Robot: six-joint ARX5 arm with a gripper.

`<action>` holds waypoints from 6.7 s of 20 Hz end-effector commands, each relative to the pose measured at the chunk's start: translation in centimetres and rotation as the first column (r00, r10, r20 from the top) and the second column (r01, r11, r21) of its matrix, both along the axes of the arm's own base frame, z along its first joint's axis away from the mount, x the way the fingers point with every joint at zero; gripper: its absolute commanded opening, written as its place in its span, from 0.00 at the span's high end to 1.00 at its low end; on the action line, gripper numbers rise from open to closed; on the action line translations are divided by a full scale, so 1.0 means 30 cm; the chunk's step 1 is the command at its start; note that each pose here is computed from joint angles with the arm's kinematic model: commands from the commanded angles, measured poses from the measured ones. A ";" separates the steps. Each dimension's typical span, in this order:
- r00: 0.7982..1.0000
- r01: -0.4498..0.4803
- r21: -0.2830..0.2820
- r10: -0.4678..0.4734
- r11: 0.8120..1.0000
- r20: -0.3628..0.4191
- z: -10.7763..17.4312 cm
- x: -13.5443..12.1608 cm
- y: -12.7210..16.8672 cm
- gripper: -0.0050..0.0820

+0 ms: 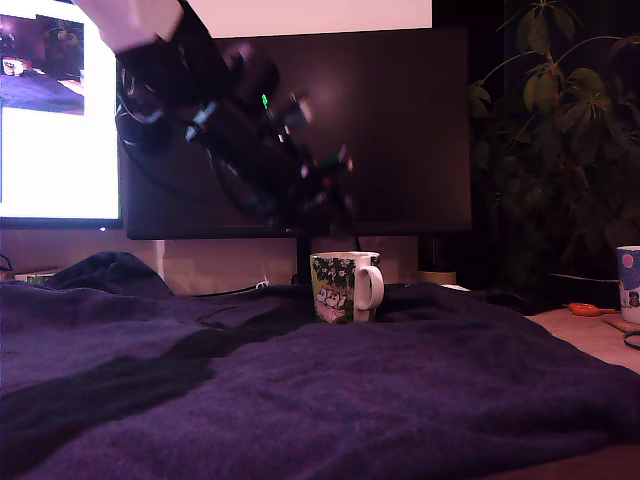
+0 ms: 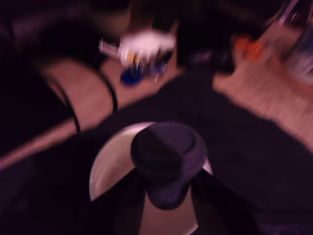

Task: Pick up the coffee capsules on the table and drop them inside the coffee cup

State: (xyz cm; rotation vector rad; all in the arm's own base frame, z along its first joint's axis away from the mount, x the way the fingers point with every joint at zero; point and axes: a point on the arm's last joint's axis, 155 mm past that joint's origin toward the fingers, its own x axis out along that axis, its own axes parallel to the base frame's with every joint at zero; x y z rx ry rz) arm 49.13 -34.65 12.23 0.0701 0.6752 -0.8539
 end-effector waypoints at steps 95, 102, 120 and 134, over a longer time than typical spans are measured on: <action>0.967 -0.222 -0.125 0.234 0.967 0.099 0.117 -0.453 0.567 0.97; 0.951 -0.260 -0.184 0.284 0.948 0.121 0.046 -0.566 0.589 0.97; 0.962 -0.246 -0.133 0.259 0.960 0.091 -0.024 -0.771 0.554 0.97; 0.956 -0.271 -0.066 0.277 0.960 0.097 -0.085 -0.836 0.619 0.97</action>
